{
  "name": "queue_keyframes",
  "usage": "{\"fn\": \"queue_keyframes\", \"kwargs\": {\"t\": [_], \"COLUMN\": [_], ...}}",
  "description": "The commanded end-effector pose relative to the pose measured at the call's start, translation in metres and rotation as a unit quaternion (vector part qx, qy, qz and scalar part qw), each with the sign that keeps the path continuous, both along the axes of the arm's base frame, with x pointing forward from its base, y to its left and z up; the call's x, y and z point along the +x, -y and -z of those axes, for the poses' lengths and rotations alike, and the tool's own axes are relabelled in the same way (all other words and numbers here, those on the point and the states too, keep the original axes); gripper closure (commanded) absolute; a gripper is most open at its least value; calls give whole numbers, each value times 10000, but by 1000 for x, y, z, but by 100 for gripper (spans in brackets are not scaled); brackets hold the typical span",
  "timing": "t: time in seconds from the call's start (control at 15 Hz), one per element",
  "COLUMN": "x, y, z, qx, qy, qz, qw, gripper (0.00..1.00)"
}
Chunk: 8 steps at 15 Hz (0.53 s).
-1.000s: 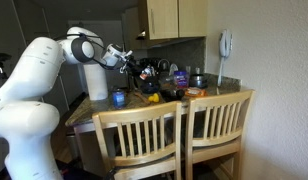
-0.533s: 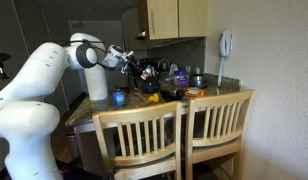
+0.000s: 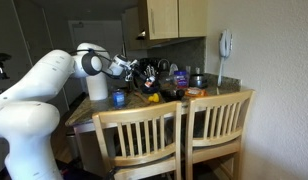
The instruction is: Put the white bottle inside the bowl
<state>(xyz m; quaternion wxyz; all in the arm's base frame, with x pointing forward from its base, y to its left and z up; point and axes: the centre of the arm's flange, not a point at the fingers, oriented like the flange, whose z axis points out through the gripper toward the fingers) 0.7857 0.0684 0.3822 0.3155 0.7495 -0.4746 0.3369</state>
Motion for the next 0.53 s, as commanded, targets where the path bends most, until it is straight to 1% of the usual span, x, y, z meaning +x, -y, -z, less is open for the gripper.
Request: {"fn": "queue_keyframes", "kwargs": {"t": [0.0,0.07,0.2,0.27,0.33,0.47], "x": [4,2,0,-1,-2,-4], "y": [6,6,6,6,4,2], "z": [1,1,0,-1,-2,-2], "qx": [-236,-306,-310,-219,4,271], "qy": [275,433,610,665,643,594], "qz": [259,326,415,431,395,368], "qw": [9990,9981,9968,9966,9972,9972], "gripper": [71,71,71,71,71,71]}}
